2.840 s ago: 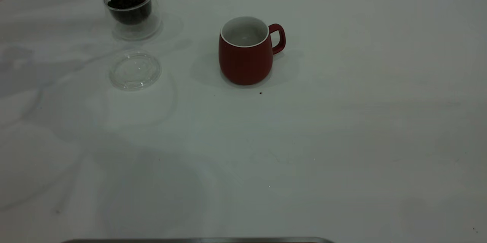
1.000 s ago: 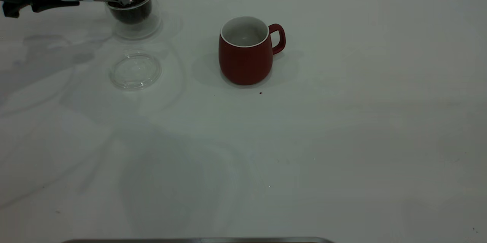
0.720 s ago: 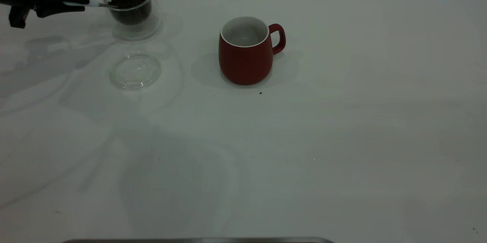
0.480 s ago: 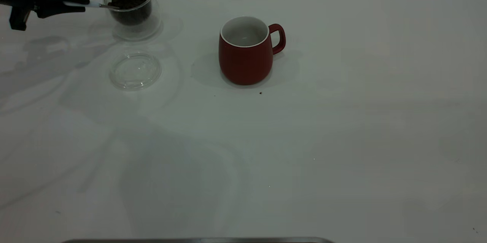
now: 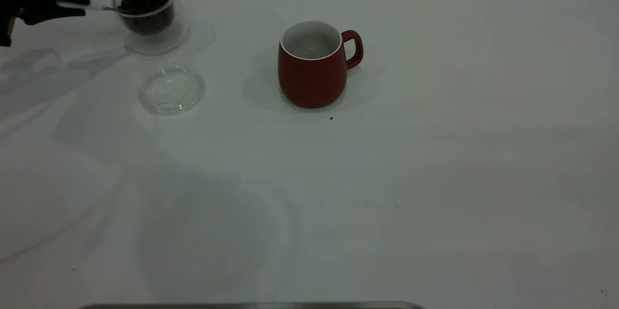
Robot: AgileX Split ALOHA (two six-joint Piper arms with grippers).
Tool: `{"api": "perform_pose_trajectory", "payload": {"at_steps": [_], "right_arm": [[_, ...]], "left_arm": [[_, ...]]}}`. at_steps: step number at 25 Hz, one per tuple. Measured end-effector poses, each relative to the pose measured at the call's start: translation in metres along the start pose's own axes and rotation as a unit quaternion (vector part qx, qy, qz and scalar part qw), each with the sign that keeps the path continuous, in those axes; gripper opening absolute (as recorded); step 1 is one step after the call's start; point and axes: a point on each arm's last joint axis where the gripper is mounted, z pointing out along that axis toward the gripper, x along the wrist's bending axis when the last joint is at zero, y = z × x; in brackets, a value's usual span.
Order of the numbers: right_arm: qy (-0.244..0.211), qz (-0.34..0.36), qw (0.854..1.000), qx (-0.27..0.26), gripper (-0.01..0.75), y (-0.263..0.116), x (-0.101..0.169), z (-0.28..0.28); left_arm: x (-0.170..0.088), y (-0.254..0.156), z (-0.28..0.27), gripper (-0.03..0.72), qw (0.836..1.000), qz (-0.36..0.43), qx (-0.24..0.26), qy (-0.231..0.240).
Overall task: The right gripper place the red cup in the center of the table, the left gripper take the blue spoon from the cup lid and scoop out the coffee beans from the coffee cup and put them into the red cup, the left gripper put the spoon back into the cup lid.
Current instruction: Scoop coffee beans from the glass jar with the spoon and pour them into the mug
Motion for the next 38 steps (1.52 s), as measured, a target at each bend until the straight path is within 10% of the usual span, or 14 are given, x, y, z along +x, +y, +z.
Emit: {"api": "perform_pose_trajectory", "payload": {"at_steps": [38], "right_arm": [[0.0,0.0,1.0,0.0,0.588,0.0,0.0,0.0]], "left_arm": [[0.012,0.006,-0.029,0.119,0.997,-0.04,0.024,-0.059]]}}
